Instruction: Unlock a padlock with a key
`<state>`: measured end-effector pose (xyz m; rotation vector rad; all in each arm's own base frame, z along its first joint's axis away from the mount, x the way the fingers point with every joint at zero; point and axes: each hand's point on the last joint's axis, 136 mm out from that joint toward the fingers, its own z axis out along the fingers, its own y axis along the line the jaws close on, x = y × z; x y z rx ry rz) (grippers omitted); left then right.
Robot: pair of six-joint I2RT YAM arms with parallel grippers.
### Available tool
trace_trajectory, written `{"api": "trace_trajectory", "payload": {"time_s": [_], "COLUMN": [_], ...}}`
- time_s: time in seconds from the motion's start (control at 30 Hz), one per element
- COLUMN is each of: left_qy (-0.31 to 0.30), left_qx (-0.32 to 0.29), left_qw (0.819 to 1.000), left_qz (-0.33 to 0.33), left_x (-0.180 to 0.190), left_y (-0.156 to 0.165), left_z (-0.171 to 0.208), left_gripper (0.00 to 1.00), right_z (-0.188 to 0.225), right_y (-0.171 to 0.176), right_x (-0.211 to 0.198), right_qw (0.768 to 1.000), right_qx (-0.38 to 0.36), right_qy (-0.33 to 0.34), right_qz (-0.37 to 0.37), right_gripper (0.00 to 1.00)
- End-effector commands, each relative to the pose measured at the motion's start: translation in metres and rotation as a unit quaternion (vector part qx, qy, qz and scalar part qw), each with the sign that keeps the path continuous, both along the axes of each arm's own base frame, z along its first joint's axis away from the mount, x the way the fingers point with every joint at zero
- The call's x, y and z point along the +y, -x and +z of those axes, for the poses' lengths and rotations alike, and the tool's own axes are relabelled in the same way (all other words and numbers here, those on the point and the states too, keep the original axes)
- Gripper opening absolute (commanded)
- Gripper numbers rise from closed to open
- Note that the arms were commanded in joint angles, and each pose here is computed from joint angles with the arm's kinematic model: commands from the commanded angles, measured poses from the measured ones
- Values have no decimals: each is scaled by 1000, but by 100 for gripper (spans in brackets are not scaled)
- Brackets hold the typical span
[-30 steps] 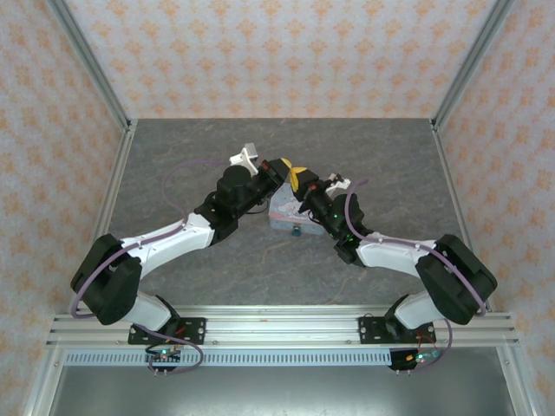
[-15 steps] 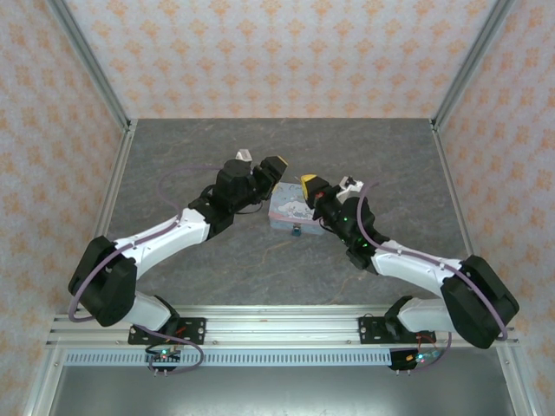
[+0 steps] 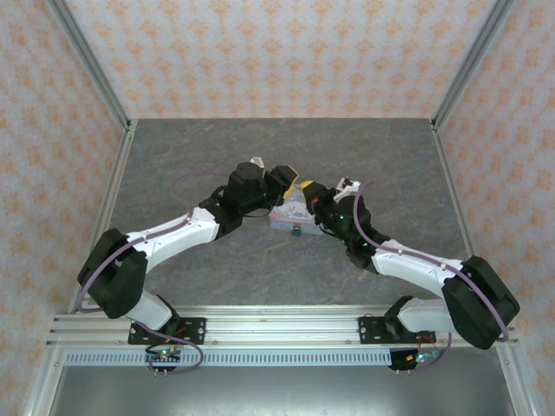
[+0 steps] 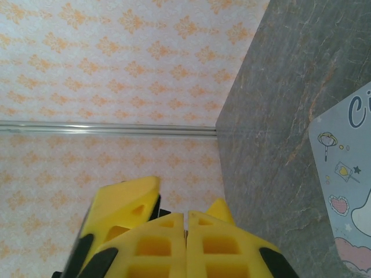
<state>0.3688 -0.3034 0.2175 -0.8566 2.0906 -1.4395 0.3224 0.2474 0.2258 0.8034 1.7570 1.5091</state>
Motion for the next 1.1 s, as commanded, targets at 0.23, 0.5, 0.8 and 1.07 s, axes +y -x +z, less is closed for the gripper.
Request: {"api": "trace_trajectory", "payload": {"time_s": [0.23,0.5,0.8,1.07], "left_qy": [12,14,16,-15], "left_qx": [0,0,-1,-69], "left_qw": [1000,1000,1000,997], "left_qz": [3,1,-4,-28], "left_x": [-6,-9,-13,1], "left_y": [-5,-6,-5,-17], "left_z": [4,4,3,17], "left_gripper": [21,11,0,0], "right_z": [5,3,4,2], "right_y": [-4,-6,-7,9], "right_x": [3,3,7,-38], "right_qw": [1000,1000,1000,999], "right_qx": [-9,-7,-10,-9], "right_qy": [9,9,10,42], "right_qz": [1,0,6,-19], "right_gripper": [0,0,0,69]}}
